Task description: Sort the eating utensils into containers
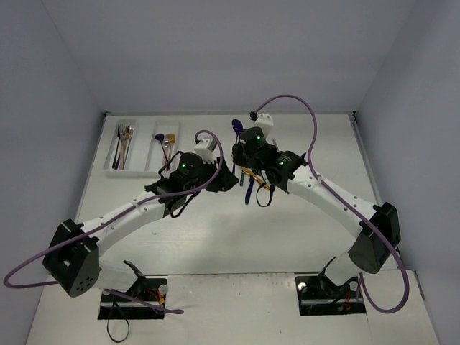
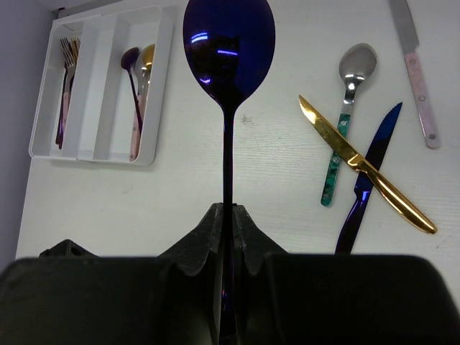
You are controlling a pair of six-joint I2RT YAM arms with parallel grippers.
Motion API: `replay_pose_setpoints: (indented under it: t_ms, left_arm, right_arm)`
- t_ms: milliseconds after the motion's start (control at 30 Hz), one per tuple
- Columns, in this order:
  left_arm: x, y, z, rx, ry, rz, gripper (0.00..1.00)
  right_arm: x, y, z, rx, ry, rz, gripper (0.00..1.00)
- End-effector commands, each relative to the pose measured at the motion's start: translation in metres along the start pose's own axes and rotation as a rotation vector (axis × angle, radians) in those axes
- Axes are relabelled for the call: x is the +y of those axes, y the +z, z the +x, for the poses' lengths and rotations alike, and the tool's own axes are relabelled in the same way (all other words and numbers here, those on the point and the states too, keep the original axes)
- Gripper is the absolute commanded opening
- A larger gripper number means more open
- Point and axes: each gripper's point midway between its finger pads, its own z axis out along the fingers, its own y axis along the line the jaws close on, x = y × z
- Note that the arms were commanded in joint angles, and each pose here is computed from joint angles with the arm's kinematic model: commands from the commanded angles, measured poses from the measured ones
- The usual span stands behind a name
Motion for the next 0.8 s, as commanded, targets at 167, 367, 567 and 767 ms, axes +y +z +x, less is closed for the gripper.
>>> replay_pose_setpoints:
  t_ms: [167,367,567,767]
  left_arm:
    - [-0.039,-0.003,-0.047,-0.158,0.007,0.119,0.08]
    - [-0.036,-0.004,-0.042,-0.164,0.010,0.124,0.00]
    - [-0.022,-0.006,-0.035,-0.168,-0.002,0.082,0.00]
    - [0.009,-0.008,-0.029,-0.161,-0.053,0.020,0.00]
  right_arm:
    - [0.017,-0.012,-0.018,-0.087,0.083,-0.062,0.00]
    - [0.016,-0.010,-0.012,-0.078,0.087,-0.065,0.01]
    - [0.011,-0.005,-0.007,-0.073,0.068,-0.043,0.37]
    - [-0.002,-0.004,-0.013,-0.100,0.046,-0.002,0.59]
